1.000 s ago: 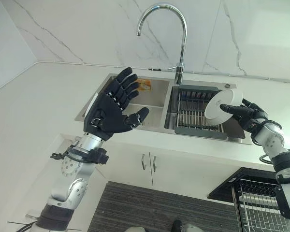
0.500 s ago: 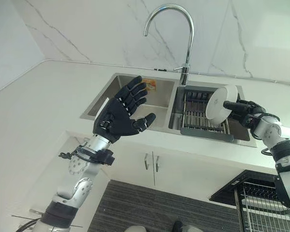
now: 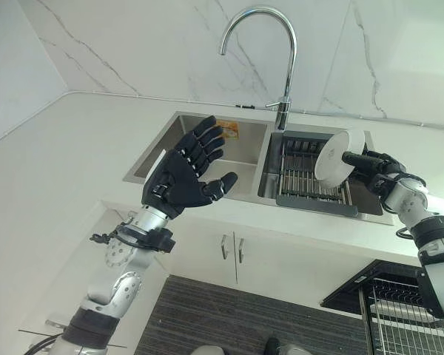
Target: Place the dishes in the dishwasher.
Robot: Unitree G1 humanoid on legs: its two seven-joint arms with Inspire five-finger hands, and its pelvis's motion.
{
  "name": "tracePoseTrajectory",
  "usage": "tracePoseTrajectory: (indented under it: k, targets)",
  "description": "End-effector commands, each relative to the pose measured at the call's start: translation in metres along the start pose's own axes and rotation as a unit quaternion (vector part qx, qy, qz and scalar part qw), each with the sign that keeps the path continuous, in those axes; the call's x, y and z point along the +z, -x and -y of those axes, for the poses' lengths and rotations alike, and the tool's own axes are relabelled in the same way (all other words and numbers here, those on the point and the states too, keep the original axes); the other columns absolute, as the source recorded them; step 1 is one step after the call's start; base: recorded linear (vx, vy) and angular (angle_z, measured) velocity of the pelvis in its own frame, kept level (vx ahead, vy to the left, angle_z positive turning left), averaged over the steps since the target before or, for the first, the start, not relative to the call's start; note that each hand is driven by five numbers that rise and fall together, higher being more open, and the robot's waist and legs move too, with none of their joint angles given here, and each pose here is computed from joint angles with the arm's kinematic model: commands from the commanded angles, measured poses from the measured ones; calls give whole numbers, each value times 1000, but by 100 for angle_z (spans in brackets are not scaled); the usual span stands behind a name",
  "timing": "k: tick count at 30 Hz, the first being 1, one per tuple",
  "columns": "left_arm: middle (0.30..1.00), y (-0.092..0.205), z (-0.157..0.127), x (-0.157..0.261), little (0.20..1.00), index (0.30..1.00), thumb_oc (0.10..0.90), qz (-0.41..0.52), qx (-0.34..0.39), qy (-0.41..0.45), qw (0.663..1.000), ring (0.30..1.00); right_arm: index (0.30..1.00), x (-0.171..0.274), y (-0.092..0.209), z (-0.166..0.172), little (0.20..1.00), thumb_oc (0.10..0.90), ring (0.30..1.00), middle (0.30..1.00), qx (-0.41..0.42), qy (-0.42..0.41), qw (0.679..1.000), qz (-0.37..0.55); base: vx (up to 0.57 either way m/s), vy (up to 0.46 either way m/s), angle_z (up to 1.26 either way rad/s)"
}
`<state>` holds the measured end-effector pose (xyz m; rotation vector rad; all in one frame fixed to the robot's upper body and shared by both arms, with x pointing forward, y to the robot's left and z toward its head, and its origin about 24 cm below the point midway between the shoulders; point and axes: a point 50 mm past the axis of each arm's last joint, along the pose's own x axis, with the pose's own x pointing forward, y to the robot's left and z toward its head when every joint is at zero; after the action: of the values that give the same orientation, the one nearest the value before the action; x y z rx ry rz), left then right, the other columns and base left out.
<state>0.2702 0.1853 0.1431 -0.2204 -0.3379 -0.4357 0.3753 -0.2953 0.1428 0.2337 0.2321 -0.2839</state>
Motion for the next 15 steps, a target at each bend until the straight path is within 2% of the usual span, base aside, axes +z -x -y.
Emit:
tracePoseTrajectory:
  k: [1, 5, 11, 12, 15]
  targets:
    - [900, -5, 8, 40, 900, 900, 800, 105, -50, -24, 993, 900, 300, 77, 18, -28, 300, 400, 300, 300, 94, -74, 974, 193, -5, 40, 0]
    - [900, 5, 6, 42, 900, 900, 800, 109, -53, -26, 992, 900, 300, 99, 48, -41, 300, 400, 300, 300, 156, -90, 942, 282, -9, 51, 0]
    - [900, 10, 7, 42, 900, 900, 800, 112, -56, -28, 992, 900, 300, 102, 77, -50, 300, 400, 300, 300, 191, -94, 916, 340, -15, 66, -5]
    - [900, 11, 7, 43, 900, 900, 800, 114, -57, -27, 991, 900, 300, 98, 92, -54, 300, 400, 300, 300, 205, -105, 904, 361, -17, 108, -13]
    - [900, 13, 8, 44, 900, 900, 800, 116, -59, -30, 991, 900, 300, 91, 101, -54, 300, 400, 300, 300, 203, -113, 899, 371, -18, 100, -11]
